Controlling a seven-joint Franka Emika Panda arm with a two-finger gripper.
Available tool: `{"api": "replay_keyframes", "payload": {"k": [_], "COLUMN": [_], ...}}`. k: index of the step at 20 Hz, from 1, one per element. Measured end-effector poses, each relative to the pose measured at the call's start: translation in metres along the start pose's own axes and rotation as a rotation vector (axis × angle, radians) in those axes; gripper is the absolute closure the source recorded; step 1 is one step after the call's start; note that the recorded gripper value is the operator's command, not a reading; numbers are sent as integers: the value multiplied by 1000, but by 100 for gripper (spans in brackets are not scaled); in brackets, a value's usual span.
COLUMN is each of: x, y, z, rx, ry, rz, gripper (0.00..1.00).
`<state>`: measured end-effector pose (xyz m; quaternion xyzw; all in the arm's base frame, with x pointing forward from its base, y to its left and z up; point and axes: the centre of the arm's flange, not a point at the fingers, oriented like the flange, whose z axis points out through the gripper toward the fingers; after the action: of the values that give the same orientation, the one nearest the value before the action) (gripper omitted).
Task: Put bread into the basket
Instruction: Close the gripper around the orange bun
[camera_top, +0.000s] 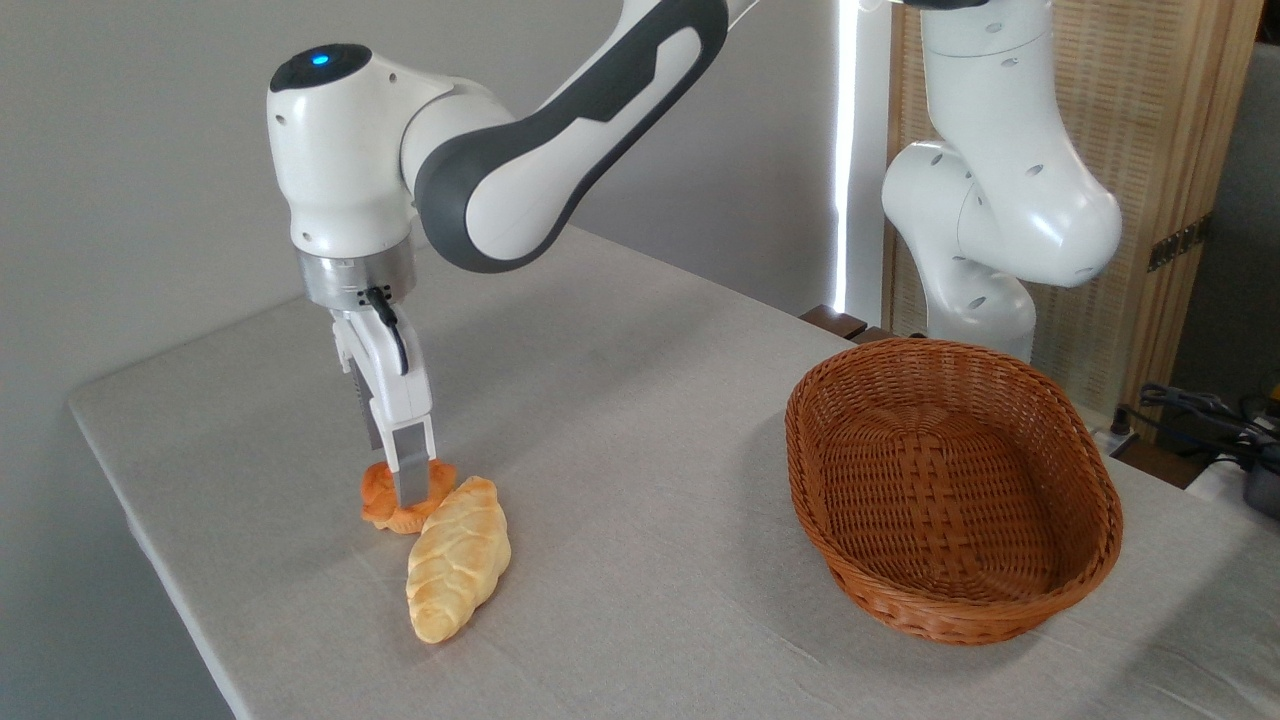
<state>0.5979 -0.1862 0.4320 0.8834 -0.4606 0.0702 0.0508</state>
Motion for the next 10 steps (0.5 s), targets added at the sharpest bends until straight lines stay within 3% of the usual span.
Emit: {"api": "replay_keyframes", "payload": {"k": [2, 4, 6, 10], "x": [2, 2, 2, 2], "y": [1, 1, 1, 1], "z": [4, 4, 4, 4], "rx": [-4, -4, -3, 3], "ry": [0, 0, 0, -7], "rz": [-1, -1, 0, 6], "gripper": [65, 86, 92, 91]}}
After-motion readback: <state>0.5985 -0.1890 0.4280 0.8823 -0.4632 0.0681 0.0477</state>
